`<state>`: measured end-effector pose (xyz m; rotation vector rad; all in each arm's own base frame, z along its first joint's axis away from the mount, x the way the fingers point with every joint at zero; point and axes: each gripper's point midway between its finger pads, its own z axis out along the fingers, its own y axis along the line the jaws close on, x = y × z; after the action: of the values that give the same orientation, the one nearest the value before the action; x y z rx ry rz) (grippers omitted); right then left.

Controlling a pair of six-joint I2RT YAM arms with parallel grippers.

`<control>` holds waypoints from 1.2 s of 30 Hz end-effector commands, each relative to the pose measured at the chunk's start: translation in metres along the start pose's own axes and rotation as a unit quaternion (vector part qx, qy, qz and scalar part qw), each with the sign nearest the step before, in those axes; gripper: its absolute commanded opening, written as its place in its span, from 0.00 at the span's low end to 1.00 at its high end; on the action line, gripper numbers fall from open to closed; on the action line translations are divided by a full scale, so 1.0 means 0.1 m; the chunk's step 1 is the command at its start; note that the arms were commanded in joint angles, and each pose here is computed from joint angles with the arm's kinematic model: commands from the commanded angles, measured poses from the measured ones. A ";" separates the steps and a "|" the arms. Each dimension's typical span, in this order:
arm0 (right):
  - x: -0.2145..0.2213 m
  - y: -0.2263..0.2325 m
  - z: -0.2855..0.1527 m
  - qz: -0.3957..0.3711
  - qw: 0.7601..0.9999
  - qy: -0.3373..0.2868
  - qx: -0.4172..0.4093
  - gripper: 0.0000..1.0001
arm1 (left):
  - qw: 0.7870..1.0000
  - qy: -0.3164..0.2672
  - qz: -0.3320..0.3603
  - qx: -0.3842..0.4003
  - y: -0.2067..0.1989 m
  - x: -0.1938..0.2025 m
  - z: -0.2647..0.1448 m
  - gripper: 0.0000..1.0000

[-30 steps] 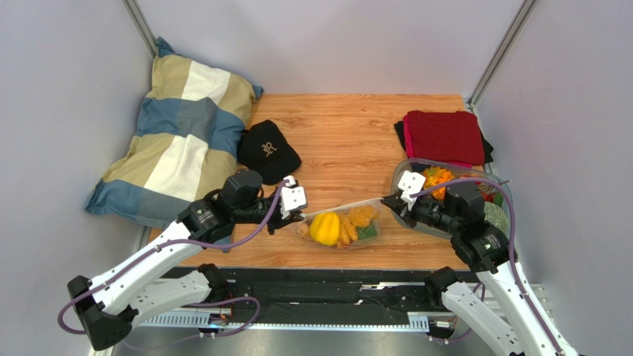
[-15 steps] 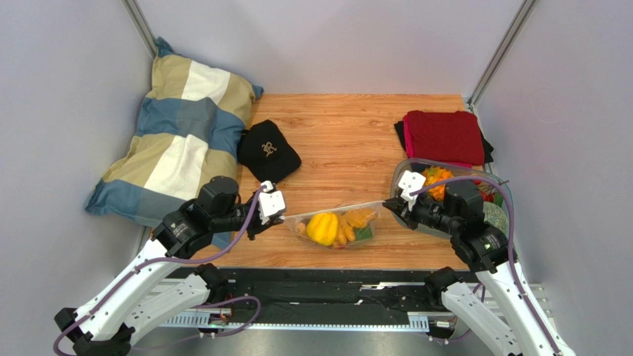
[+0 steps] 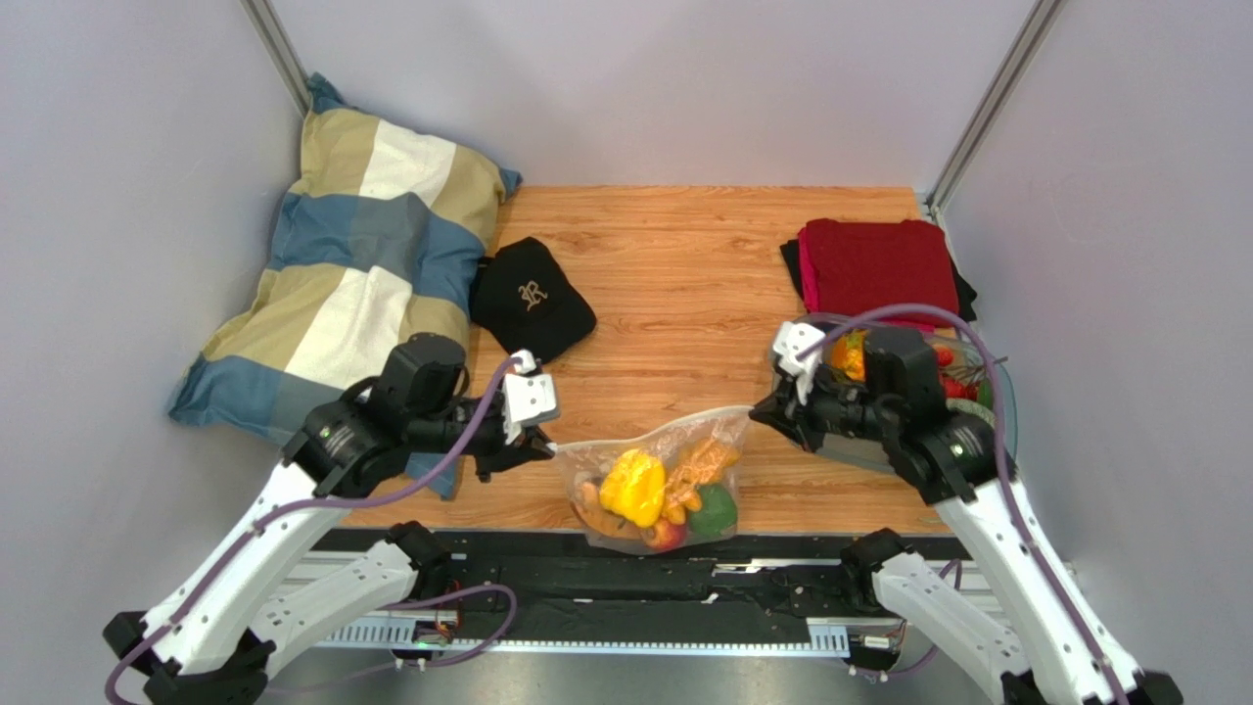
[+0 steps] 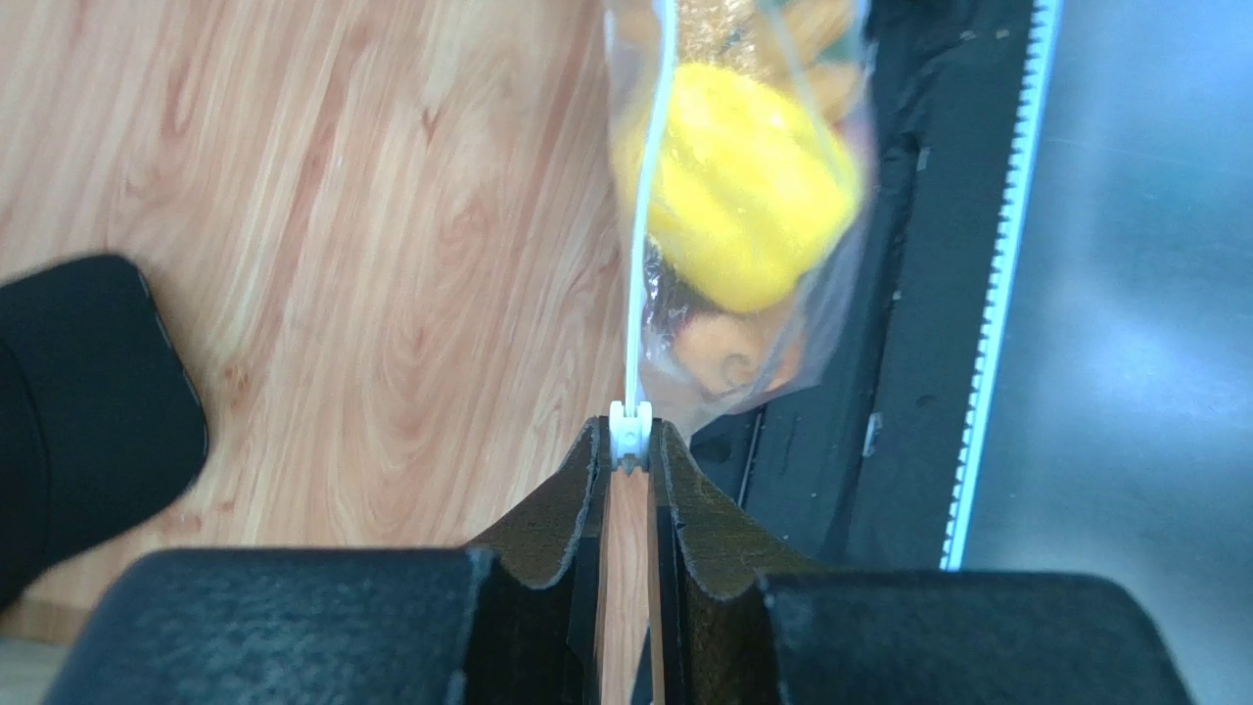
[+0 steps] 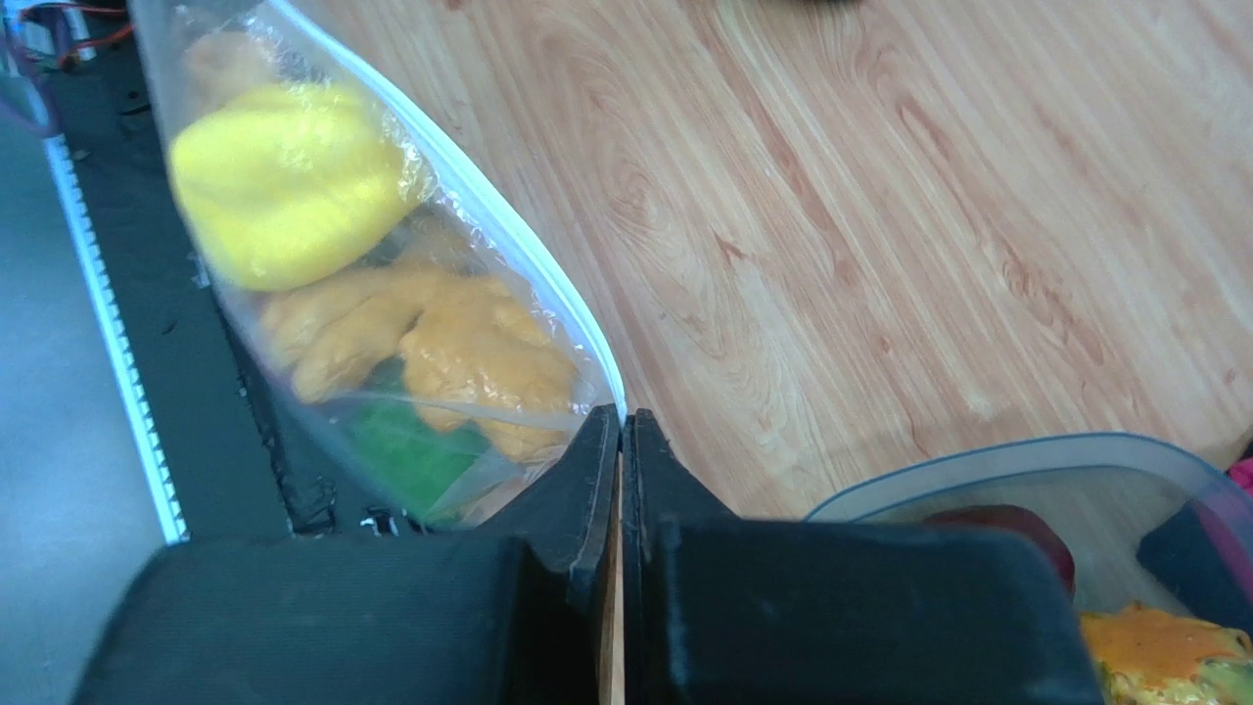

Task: Place the food in the zip-top bag and seal the zipper
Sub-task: Zip the zipper food storage bag at the center of the board, then place the zipper food storage bag at the center of the board.

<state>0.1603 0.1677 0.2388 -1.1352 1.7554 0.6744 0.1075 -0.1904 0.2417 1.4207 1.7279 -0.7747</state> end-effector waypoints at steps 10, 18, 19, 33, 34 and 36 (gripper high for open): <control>0.25 -1.30 0.91 0.037 0.988 0.105 0.108 0.00 | 0.983 0.075 -0.083 -0.145 1.84 0.32 0.71 0.00; 0.48 -1.73 1.23 0.082 0.977 0.146 0.131 0.00 | 0.978 0.099 -0.130 -0.131 2.35 0.33 1.06 0.12; 0.51 -1.75 1.23 0.085 0.976 0.151 0.129 0.09 | 0.977 0.098 -0.138 -0.127 2.35 0.32 1.07 0.19; -0.68 -1.62 0.28 0.115 0.980 0.009 0.163 1.00 | 0.967 -0.019 -0.196 -0.163 1.88 -0.60 0.14 0.99; -0.76 -1.63 0.11 0.117 0.977 -0.007 0.179 1.00 | 0.962 -0.038 -0.212 -0.170 1.90 -0.71 -0.01 0.99; -0.81 -1.59 -0.06 0.137 0.972 -0.022 0.190 1.00 | 0.954 -0.044 -0.237 -0.178 1.85 -0.75 -0.21 0.99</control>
<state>0.3356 0.1432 0.2695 -0.7388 1.9887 0.4498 0.3118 -0.1951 0.2707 0.8859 2.0318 -0.6292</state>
